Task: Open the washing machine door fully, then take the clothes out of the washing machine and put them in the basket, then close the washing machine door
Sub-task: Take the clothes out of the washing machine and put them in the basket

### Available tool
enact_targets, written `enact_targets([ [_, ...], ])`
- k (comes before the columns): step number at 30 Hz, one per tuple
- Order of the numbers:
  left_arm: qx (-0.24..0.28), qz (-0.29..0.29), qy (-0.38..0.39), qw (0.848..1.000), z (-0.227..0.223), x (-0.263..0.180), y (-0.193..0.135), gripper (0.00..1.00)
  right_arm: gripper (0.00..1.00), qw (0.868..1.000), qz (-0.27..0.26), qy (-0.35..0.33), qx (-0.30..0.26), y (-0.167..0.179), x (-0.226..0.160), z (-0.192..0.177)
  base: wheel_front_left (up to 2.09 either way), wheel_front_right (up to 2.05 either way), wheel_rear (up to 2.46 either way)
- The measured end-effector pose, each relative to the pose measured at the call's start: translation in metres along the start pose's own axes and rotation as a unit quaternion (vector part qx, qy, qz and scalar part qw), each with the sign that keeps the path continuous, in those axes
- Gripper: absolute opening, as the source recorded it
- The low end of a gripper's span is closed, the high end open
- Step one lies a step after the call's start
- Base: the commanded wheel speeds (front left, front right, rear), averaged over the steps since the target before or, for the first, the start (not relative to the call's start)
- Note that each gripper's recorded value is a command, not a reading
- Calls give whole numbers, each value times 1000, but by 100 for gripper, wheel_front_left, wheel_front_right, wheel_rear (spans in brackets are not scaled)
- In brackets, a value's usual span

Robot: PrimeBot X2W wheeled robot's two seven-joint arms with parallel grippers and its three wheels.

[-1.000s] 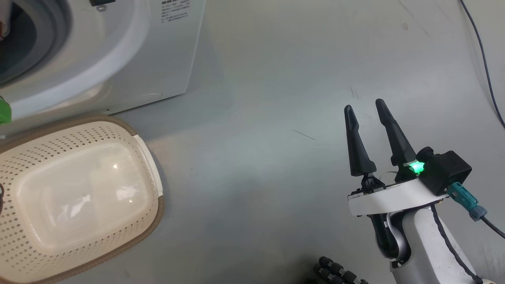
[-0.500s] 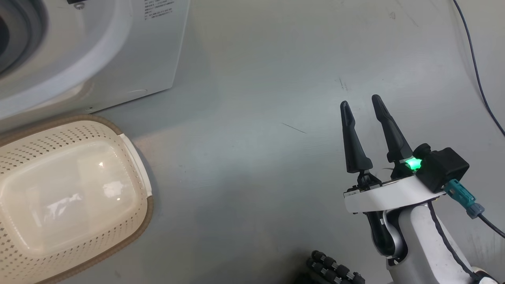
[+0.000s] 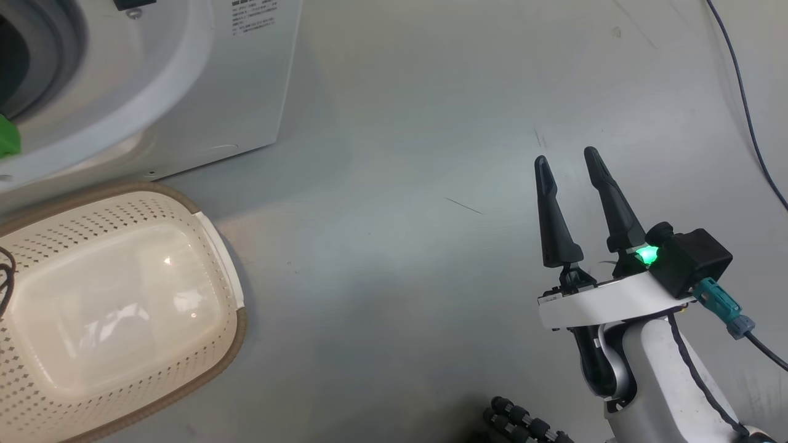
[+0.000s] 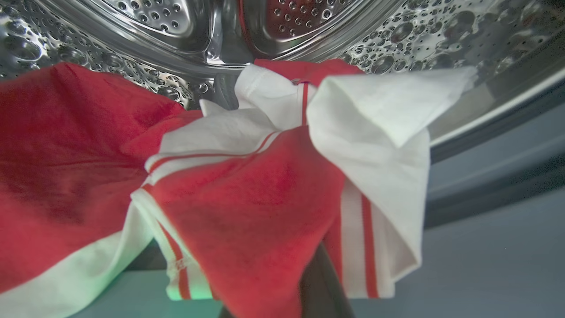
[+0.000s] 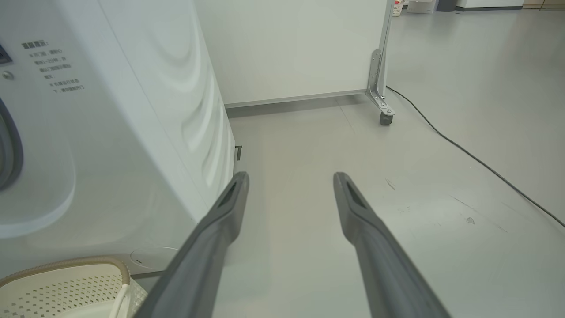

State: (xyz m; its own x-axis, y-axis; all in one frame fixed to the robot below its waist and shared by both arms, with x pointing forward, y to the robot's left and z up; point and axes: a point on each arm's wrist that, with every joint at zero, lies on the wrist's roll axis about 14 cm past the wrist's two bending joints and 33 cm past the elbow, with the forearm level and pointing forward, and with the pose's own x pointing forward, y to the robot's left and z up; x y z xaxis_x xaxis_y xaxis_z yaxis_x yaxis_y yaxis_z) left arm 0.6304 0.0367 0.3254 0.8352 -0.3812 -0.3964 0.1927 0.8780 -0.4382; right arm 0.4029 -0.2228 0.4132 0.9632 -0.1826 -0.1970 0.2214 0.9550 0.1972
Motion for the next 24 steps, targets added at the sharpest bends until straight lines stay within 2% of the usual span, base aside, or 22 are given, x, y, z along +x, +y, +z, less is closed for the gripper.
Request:
enact_targets([
  [11,-6,-14,-56,998,26,-21,-10,0,100,1000,18,-16,-6,10,2,9,0,0,0],
  [24,13,-20,-98,995,38,-70,-13,0,100,998,56,-38,-3,32,5,22,0,0,0],
])
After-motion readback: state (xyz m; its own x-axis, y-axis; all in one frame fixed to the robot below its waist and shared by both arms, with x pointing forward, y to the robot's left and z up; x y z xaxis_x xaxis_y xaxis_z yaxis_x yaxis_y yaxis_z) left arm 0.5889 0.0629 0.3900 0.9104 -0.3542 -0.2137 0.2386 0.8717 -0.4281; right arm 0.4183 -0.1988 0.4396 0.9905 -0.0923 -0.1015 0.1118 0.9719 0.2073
